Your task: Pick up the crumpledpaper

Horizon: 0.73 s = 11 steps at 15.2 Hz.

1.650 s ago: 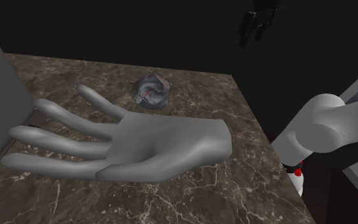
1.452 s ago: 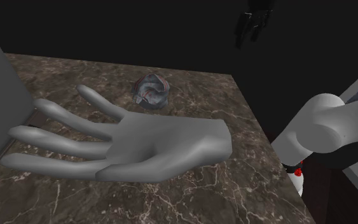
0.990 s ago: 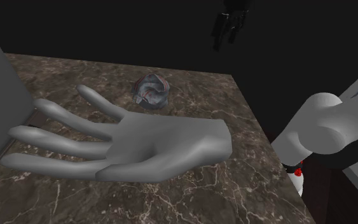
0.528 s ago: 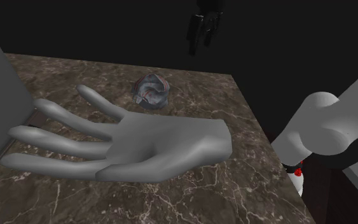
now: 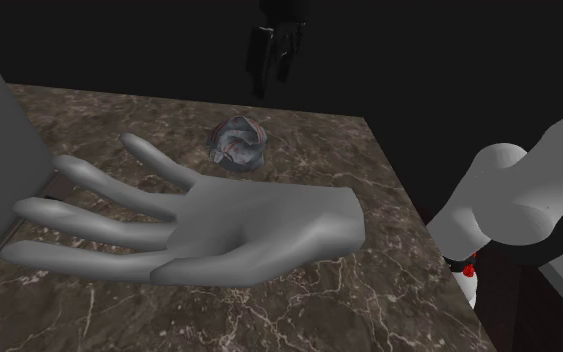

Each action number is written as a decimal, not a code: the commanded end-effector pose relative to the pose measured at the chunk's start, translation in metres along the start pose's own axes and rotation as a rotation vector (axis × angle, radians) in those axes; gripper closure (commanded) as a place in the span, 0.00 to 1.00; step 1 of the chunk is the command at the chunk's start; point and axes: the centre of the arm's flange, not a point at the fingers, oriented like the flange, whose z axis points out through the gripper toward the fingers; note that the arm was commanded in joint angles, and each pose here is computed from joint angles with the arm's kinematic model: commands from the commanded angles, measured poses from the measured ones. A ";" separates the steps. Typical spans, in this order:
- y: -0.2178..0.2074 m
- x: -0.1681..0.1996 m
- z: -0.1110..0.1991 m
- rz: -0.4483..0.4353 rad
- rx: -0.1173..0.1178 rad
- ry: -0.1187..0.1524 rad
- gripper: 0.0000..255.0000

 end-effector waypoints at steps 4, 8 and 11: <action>-0.046 0.017 0.005 -0.079 0.027 0.011 0.00; -0.045 0.016 0.026 -0.079 0.027 0.011 0.00; -0.045 0.016 0.040 -0.079 0.027 0.011 0.00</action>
